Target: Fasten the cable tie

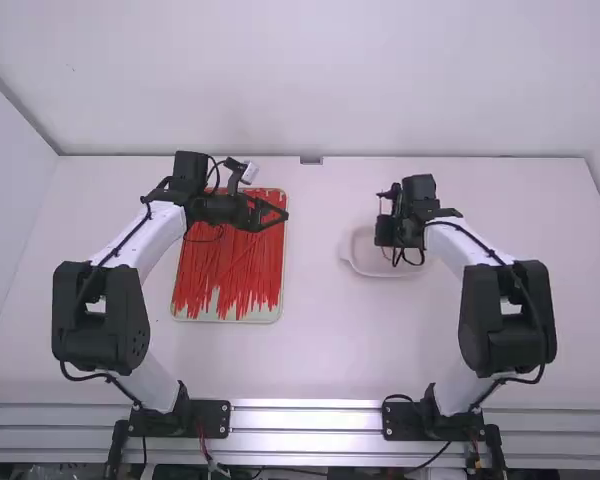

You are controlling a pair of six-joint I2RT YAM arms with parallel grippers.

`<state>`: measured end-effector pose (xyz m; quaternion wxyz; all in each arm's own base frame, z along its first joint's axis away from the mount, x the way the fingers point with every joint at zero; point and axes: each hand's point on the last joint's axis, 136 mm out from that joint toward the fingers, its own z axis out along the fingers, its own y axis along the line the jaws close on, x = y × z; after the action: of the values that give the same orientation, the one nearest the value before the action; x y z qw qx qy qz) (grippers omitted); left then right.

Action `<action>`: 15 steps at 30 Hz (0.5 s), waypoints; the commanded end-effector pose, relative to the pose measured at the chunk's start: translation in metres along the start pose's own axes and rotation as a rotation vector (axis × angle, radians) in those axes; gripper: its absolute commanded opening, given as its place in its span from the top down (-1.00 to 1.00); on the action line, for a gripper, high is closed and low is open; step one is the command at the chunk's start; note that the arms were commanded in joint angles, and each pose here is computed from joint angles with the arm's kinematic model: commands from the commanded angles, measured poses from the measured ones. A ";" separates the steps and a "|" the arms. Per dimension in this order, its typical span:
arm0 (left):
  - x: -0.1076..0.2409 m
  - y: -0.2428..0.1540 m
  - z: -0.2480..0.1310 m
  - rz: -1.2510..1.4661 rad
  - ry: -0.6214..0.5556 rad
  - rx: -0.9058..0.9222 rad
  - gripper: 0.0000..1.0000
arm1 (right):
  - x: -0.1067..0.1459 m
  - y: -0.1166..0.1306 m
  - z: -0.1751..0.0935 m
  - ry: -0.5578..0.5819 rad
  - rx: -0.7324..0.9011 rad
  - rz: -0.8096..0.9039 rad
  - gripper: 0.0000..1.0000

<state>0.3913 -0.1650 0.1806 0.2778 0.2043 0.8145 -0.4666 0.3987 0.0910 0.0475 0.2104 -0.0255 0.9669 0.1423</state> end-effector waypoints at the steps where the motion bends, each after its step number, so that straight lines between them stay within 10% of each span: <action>1: -0.005 -0.004 -0.003 0.034 -0.012 0.015 -0.98 | -0.002 -0.004 0.001 0.005 0.022 0.005 0.86; 9: -0.005 -0.005 -0.003 0.056 -0.011 0.016 -0.98 | 0.005 -0.010 0.000 0.032 0.029 0.022 -0.57; 15: -0.007 -0.011 -0.006 0.059 -0.009 0.014 -0.98 | 0.015 -0.017 -0.003 0.071 0.041 0.049 -0.80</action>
<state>0.3887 -0.1649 0.1790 0.2760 0.2108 0.8147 -0.4644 0.3832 0.0773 0.0388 0.1735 -0.0090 0.9764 0.1280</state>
